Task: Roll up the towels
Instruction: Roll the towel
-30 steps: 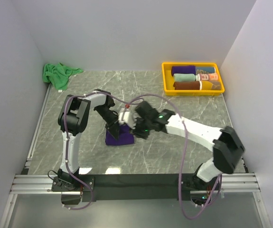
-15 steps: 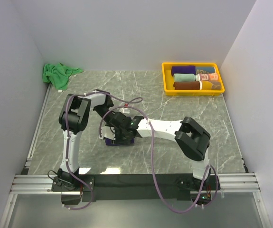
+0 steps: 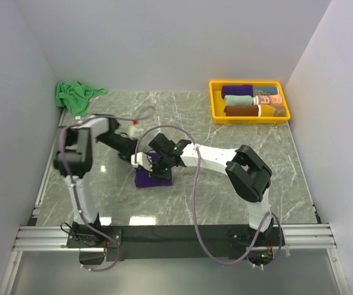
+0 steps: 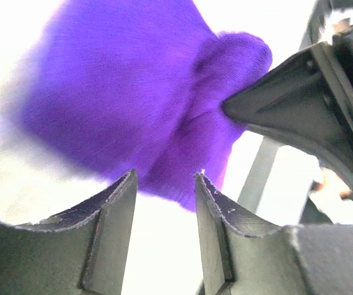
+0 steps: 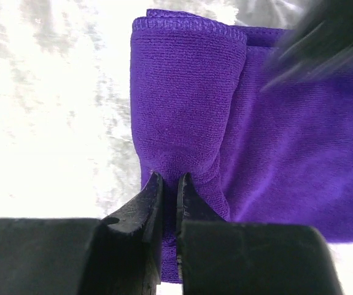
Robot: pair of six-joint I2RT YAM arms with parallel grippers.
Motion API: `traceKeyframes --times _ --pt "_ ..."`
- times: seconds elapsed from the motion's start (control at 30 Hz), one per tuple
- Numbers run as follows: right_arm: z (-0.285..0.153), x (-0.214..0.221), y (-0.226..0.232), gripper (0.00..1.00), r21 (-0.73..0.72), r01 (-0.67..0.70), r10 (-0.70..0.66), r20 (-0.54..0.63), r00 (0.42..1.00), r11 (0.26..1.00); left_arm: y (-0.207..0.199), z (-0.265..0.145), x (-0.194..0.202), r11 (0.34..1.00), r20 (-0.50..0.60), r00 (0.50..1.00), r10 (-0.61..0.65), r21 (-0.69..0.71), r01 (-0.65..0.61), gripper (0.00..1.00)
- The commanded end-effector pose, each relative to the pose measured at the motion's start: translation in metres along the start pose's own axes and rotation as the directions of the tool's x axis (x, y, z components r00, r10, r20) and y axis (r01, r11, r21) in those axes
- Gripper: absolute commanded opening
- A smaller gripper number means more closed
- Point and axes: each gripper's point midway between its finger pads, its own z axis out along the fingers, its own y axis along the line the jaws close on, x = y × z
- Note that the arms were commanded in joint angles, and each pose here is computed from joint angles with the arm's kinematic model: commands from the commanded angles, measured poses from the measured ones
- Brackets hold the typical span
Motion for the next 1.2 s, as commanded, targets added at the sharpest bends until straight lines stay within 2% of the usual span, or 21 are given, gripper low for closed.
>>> traceKeyframes --times 0.0,0.07,0.1,0.17,0.2,0.33,0.37,0.43,0.47,0.53,0.6,0.63,0.73,0.83,0.9,0.93,1.07,1.13,1.17 --pt "0.005 0.042 0.054 0.0 -0.248 -0.213 0.183 -0.136 0.974 0.945 0.009 -0.072 -0.041 0.978 0.273 0.951 0.142 -0.185 -0.093 0.48" --pt "0.001 0.034 0.05 0.0 -0.293 -0.253 0.23 -0.11 0.967 0.922 0.002 -0.1 -0.042 0.971 0.366 0.92 0.14 -0.232 -0.056 0.49" --pt "0.003 0.042 0.054 0.0 -0.326 -0.302 0.267 -0.148 0.952 0.896 0.001 -0.109 -0.041 0.965 0.388 0.909 0.152 -0.255 -0.053 0.5" --pt "-0.001 0.033 0.043 0.0 -0.378 -0.352 0.333 -0.117 0.936 0.856 -0.005 -0.126 -0.035 0.937 0.404 0.889 0.215 -0.342 -0.071 0.5" --pt "0.003 0.042 0.047 0.0 -0.413 -0.421 0.388 -0.164 0.907 0.808 -0.009 -0.13 -0.031 0.923 0.397 0.884 0.247 -0.375 -0.09 0.5" --pt "0.004 0.042 0.03 0.0 -0.493 -0.536 0.529 -0.167 0.832 0.685 -0.024 -0.13 -0.009 0.818 0.308 0.846 0.436 -0.527 -0.229 0.52" --pt "0.003 0.036 0.024 0.0 -0.51 -0.535 0.544 -0.149 0.826 0.673 -0.034 -0.118 -0.003 0.783 0.264 0.828 0.494 -0.549 -0.292 0.52" --pt "0.007 0.045 0.023 0.0 -0.531 -0.576 0.578 -0.186 0.795 0.622 -0.037 -0.105 0.006 0.7 0.15 0.8 0.582 -0.592 -0.398 0.53" --pt "0.006 0.04 0.017 0.0 -0.545 -0.571 0.586 -0.17 0.792 0.614 -0.049 -0.086 0.008 0.642 0.092 0.75 0.655 -0.591 -0.489 0.53" --pt "0.012 0.05 0.019 0.0 -0.562 -0.611 0.612 -0.219 0.76 0.558 -0.05 -0.075 0.011 0.538 -0.007 0.693 0.721 -0.624 -0.566 0.56" --pt "0.018 0.053 0.019 0.0 -0.575 -0.627 0.622 -0.244 0.744 0.525 -0.064 -0.05 0.01 0.412 -0.081 0.574 0.815 -0.616 -0.671 0.61" --pt "0.02 0.055 0.019 0.0 -0.574 -0.636 0.626 -0.254 0.737 0.516 -0.066 -0.032 0.019 0.364 -0.135 0.53 0.837 -0.586 -0.724 0.63" --pt "0.027 0.058 0.018 0.0 -0.563 -0.661 0.646 -0.27 0.714 0.496 -0.077 -0.009 0.023 0.25 -0.209 0.411 0.887 -0.531 -0.81 0.64" --pt "0.031 0.063 0.019 0.0 -0.559 -0.679 0.655 -0.291 0.698 0.475 -0.081 0.012 0.026 0.207 -0.241 0.354 0.904 -0.479 -0.853 0.65" --pt "0.034 0.065 0.02 0.0 -0.559 -0.685 0.656 -0.3 0.693 0.468 -0.076 0.019 0.025 0.179 -0.276 0.338 0.9 -0.474 -0.862 0.65" --pt "0.034 0.066 0.019 0.0 -0.555 -0.686 0.655 -0.302 0.693 0.47 -0.079 0.027 0.02 0.149 -0.278 0.307 0.91 -0.472 -0.869 0.65" --pt "0.035 0.062 0.016 0.0 -0.555 -0.688 0.662 -0.296 0.688 0.467 -0.059 0.044 0.023 0.138 -0.334 0.311 0.89 -0.453 -0.881 0.64" --pt "0.035 0.06 0.014 0.0 -0.553 -0.689 0.666 -0.29 0.687 0.469 -0.052 0.05 0.027 0.132 -0.358 0.305 0.883 -0.434 -0.891 0.59" --pt "0.034 0.06 0.013 0.0 -0.547 -0.691 0.669 -0.289 0.685 0.472 -0.046 0.054 0.031 0.149 -0.369 0.318 0.873 -0.419 -0.896 0.55"
